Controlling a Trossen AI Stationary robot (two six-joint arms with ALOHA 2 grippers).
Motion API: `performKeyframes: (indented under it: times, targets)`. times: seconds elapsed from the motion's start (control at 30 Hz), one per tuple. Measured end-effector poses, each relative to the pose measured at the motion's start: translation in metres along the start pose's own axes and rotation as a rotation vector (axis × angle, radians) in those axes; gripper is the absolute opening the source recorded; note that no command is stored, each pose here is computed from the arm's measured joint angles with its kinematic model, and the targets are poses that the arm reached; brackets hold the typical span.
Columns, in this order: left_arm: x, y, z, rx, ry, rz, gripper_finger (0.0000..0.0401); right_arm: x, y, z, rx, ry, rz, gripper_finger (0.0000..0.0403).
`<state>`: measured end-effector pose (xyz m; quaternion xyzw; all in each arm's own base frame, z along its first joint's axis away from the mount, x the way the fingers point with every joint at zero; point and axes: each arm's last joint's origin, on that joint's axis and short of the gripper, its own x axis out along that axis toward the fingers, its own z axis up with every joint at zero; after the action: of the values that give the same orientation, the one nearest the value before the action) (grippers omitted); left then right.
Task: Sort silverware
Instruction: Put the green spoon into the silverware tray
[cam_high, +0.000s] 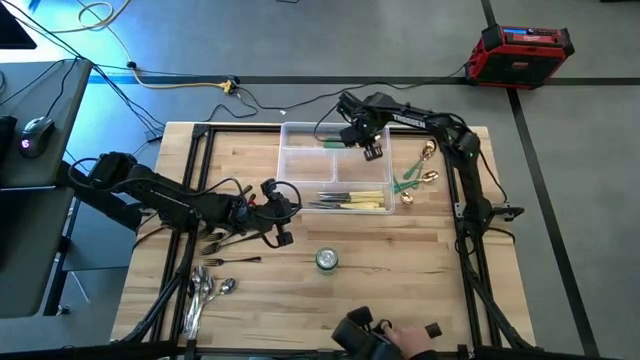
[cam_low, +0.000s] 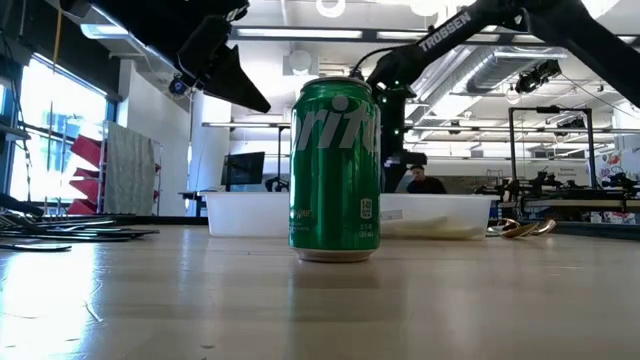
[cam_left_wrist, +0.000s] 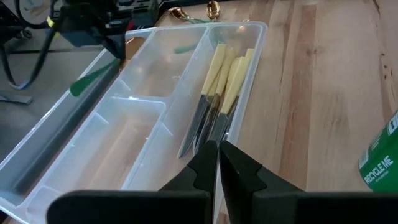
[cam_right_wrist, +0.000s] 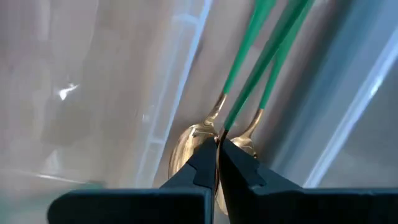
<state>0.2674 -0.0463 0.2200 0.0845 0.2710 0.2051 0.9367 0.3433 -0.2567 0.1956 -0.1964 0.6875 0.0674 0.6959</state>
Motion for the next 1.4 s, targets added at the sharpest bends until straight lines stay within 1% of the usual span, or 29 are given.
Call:
performKeyframes:
  times: [0.1,0.17,0.3,0.4,0.57,0.63,0.7,0.77,0.9,0.97,1.07,1.2,1.33,1.4]
  targets:
    - [0.0,0.0,0.0,-0.001,0.0,0.001,0.0,0.006,0.0,-0.001,-0.048,0.055,-0.005,0.0]
    - [0.0,0.0,0.0,-0.002,-0.001,0.001,0.0,0.007,0.0,-0.001,-0.053,0.09,-0.021,0.0]
    - [0.0,0.0,0.0,-0.002,-0.001,0.001,0.0,0.007,0.0,-0.001,-0.047,0.097,-0.027,0.0003]
    - [0.0,0.0,0.0,-0.002,-0.001,0.001,0.0,0.007,-0.001,-0.002,-0.044,0.129,-0.047,0.0023]
    - [0.0,0.0,0.0,-0.003,-0.001,0.001,0.0,0.003,-0.004,-0.001,-0.032,0.214,-0.131,0.0076]
    - [0.0,0.0,0.0,-0.002,0.0,0.001,0.0,-0.004,-0.007,0.001,-0.001,0.231,-0.167,0.0093]
    - [0.0,0.0,0.0,-0.002,0.0,0.0,0.0,-0.016,-0.006,0.003,0.018,0.237,-0.152,0.0104]
    - [0.0,0.0,0.0,-0.001,0.001,0.001,0.0,-0.03,-0.007,0.005,0.067,0.225,-0.146,0.0108]
    - [0.0,0.0,0.0,0.0,0.002,0.001,0.0,-0.064,-0.001,0.003,0.183,0.178,-0.054,0.0109]
    - [0.0,0.0,0.0,0.001,0.003,0.001,0.0,-0.078,0.006,-0.001,0.239,0.14,0.012,0.0109]
    - [0.0,0.0,-0.002,-0.002,0.014,0.0,0.0,-0.099,0.019,-0.009,0.321,0.042,0.093,0.0106]
    - [-0.001,0.0,-0.003,-0.007,0.027,0.001,0.0,-0.121,0.044,-0.022,0.378,-0.045,0.151,0.0089]
    - [-0.001,0.0,-0.003,-0.006,0.029,0.002,0.0,-0.127,0.077,-0.037,0.414,-0.103,0.122,0.0074]
    - [-0.001,0.0,-0.003,-0.006,0.029,0.002,0.0,-0.124,0.095,-0.046,0.461,-0.132,0.099,0.0068]
